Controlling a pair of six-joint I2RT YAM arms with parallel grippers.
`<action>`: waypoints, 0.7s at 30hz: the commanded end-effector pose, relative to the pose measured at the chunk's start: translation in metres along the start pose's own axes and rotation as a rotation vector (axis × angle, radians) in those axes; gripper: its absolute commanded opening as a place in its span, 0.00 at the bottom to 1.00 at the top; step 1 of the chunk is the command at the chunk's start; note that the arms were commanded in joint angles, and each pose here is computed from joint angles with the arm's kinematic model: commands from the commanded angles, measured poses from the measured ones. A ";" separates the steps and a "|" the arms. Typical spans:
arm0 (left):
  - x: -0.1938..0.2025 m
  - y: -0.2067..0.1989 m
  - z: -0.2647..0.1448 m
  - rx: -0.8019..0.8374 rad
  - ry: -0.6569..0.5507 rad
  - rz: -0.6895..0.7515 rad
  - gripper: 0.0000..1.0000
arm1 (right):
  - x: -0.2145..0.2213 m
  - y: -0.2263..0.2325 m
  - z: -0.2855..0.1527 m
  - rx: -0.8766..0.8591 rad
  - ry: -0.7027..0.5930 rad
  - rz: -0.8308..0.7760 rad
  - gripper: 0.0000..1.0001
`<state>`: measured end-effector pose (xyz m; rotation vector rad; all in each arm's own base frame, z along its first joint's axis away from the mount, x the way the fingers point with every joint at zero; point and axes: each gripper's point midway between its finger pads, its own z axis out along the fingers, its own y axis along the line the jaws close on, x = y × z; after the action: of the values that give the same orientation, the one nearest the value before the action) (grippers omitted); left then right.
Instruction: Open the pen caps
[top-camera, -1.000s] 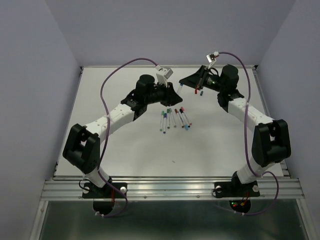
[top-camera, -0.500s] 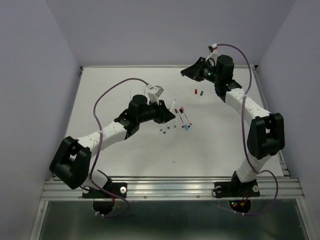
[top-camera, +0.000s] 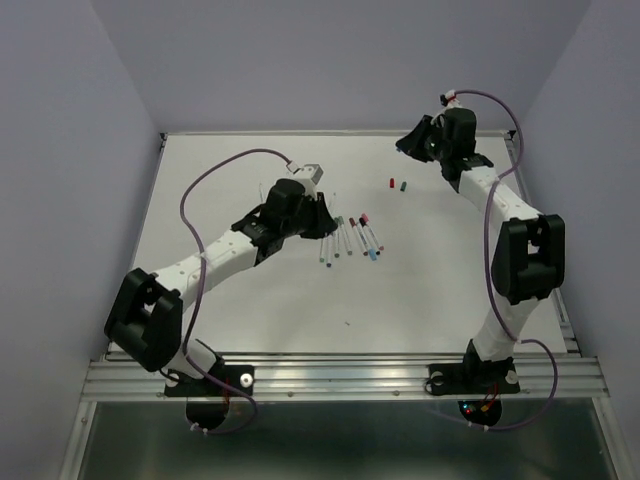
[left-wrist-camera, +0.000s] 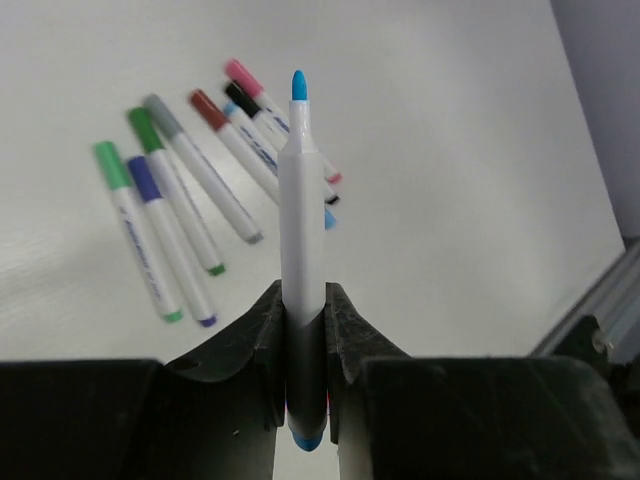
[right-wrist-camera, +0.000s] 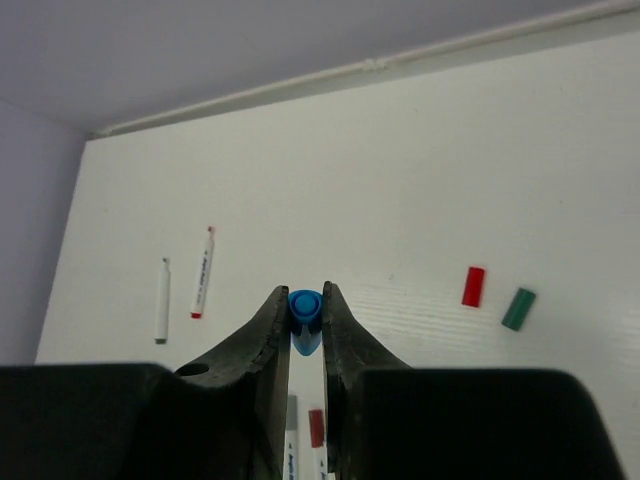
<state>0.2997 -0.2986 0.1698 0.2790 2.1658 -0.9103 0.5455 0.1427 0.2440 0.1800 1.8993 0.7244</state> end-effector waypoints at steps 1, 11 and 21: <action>-0.028 0.068 -0.004 -0.364 -0.027 -0.006 0.00 | 0.039 -0.060 -0.012 0.265 0.105 -0.065 0.01; -0.047 0.198 -0.033 -0.778 -0.009 -0.188 0.00 | 0.091 -0.144 -0.020 0.599 0.221 -0.106 0.03; -0.066 0.245 -0.033 -0.870 -0.010 -0.240 0.00 | 0.107 -0.168 0.009 0.640 0.259 -0.106 0.06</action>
<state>0.4173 -0.1023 0.0805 -0.3815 2.4552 -0.0316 0.5144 0.0633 0.0405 0.3949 2.4000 0.0750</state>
